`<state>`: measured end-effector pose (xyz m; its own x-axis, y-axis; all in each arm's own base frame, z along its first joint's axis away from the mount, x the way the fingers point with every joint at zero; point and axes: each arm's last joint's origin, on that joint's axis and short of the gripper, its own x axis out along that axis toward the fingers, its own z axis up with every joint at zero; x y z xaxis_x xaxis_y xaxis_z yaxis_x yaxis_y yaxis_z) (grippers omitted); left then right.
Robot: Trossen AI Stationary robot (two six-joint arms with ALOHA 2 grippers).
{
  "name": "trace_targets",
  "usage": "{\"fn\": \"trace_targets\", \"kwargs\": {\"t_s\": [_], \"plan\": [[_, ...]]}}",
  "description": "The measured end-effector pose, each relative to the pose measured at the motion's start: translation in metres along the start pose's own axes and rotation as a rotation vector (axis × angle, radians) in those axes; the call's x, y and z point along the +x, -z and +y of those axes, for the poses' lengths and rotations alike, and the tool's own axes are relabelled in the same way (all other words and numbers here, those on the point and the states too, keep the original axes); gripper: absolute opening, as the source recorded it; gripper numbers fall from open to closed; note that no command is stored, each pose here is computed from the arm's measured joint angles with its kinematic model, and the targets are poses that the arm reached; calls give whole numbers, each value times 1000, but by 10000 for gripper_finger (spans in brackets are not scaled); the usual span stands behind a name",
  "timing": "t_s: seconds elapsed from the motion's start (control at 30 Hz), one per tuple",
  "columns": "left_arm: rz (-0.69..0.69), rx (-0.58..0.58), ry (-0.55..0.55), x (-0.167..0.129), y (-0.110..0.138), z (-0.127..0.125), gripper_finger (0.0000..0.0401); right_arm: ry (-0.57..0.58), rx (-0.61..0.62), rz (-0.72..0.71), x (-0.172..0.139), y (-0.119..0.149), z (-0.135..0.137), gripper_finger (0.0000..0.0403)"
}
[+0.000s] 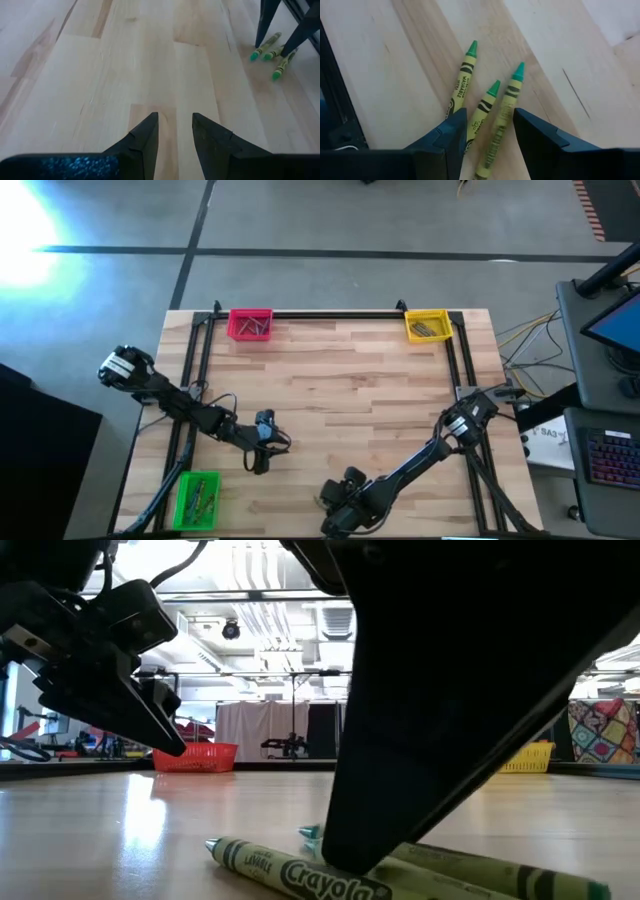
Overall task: Sort crayons
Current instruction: Put the green crayon into the yellow bin
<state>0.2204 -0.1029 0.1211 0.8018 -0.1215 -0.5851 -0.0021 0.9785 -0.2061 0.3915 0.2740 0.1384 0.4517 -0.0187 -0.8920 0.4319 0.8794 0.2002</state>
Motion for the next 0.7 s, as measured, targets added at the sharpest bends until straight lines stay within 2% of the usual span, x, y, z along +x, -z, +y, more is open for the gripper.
{"fn": "trace_targets", "kwargs": {"t_s": [0.13, 0.4, 0.7], "plan": [[-9, -1, -10, 0, -1, 0, 102, 45, 3, 14, 1, 2, -5, 157], [-52, -5, -93, 0, -3, 3, 102, 241, 24, 50, -3, 8, -23, 152], [-72, -50, -84, -2, -7, 2, 102, 281, -32, 121, 2, -1, -37, 67]]}}
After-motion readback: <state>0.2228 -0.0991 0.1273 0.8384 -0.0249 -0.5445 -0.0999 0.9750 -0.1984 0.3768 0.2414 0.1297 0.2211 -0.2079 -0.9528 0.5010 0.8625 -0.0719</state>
